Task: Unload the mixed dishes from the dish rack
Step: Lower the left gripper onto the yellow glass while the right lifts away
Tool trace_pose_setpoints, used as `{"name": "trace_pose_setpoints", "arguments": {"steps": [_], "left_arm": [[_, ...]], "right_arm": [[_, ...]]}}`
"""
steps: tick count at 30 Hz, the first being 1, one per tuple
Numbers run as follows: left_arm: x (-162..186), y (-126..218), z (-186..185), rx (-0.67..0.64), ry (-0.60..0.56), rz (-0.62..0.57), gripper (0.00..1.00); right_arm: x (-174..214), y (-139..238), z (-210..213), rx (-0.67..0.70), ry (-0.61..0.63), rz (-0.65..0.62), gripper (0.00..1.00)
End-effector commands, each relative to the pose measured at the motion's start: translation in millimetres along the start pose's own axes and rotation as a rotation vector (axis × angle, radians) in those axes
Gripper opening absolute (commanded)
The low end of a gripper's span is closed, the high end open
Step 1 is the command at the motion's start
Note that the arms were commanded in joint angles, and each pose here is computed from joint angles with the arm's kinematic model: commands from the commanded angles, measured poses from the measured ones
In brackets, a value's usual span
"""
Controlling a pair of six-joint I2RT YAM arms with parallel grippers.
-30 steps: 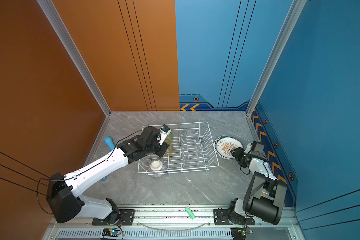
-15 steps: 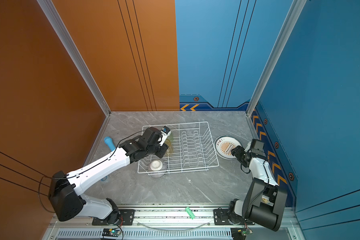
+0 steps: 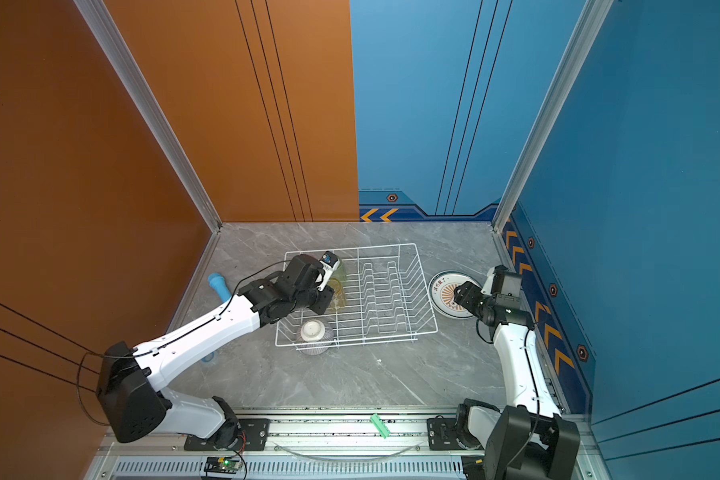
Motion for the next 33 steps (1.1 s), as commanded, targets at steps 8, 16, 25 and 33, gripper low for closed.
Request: {"name": "trace_pose_setpoints", "arguments": {"steps": [8, 16, 25, 33], "left_arm": [[26, 7, 10, -0.047, 0.072, 0.057, 0.44], [7, -22, 8, 0.065, 0.136, 0.056, 0.4], [-1, -44, 8, 0.095, 0.161, 0.09, 0.69], [-5, -47, 0, 0.123, 0.155, 0.102, 0.68]], "right_arm": [[52, 16, 69, -0.126, 0.244, 0.118, 0.74], [70, 7, 92, -0.175, 0.291, 0.154, 0.74], [74, 2, 101, -0.196, 0.304, 0.165, 0.74], [73, 1, 108, -0.207, 0.313, 0.169, 0.75]]}}
Point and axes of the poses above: each gripper's point midway between its finger pads, its own y axis back along the fingers, its own z axis along the line the jaws close on, x = y × z, the point moved 2 cm from there along y, back along the fingers, and after that the axes turned 13 degrees about -y, right-handed, at the moved point
